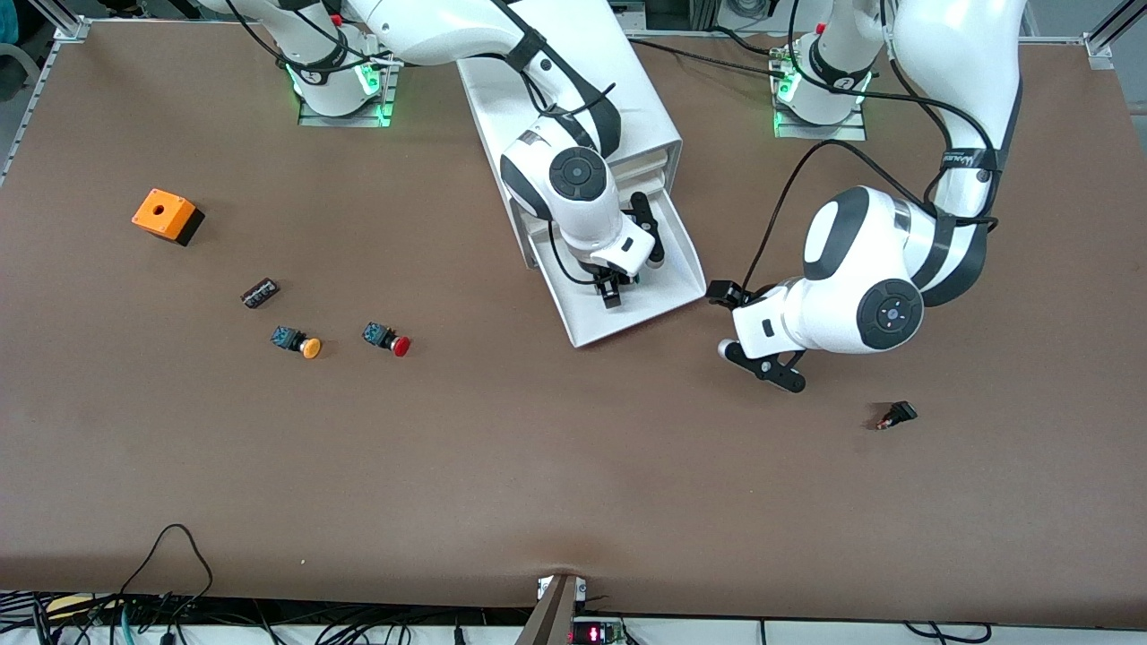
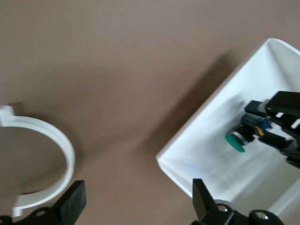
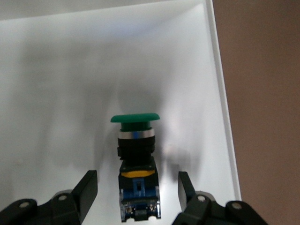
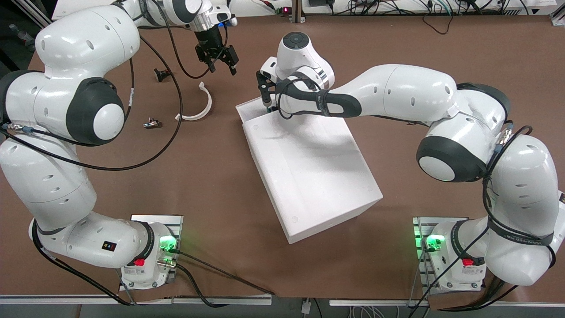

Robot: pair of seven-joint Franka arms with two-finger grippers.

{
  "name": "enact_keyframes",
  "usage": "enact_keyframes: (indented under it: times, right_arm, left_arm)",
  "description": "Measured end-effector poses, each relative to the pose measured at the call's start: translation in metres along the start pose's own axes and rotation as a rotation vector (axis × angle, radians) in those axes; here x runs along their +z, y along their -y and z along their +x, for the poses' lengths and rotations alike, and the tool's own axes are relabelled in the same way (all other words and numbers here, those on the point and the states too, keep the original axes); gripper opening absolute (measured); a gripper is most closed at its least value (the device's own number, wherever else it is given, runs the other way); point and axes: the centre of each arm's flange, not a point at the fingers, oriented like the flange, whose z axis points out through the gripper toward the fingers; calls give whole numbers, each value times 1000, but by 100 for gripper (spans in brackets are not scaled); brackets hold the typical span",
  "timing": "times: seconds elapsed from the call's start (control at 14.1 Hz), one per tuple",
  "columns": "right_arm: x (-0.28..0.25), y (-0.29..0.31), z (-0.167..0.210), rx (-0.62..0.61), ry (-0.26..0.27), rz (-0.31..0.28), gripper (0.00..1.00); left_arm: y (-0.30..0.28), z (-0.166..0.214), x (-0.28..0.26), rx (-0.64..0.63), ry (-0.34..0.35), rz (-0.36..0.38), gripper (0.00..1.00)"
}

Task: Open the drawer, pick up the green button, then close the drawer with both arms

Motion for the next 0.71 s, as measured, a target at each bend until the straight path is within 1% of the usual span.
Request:
enact_keyframes:
  times: [0.07,0.14,0.21,0.28,0.35,0.42,0.5,0.57,0.64,0.71]
  right_arm:
    - [0,0,0,-5,5,-3,72]
    - [0,1,1,-11,10,-5,61]
    - [0,1,2,-14,11,-7,61]
    - [0,2,3,-15,12,-8,57]
    - [-1,1,3,-16,11,-10,49]
    - [-2,2,5,-18,11,-12,49]
    - [-3,2,7,-22,13,-17,41]
    - [-5,4,10,-28,16,-22,41]
    - [-6,6,14,-34,19,-27,35]
    - [-7,7,16,-38,23,-32,34]
  left_arm:
    - [2,1,-4,-2,-5,22,100]
    - [4,1,-6,-25,-9,32,100]
    - [8,0,-8,-73,-10,37,100]
    - [11,-1,-8,-132,-6,40,100]
    - [11,-2,-7,-184,3,52,100]
    - [10,-2,-6,-229,8,70,100]
    - [8,-2,-5,-268,8,81,100]
    - [6,-2,-5,-307,8,87,100]
    - [6,-2,-5,-350,6,89,100]
    - [6,-2,-5,-392,5,89,100]
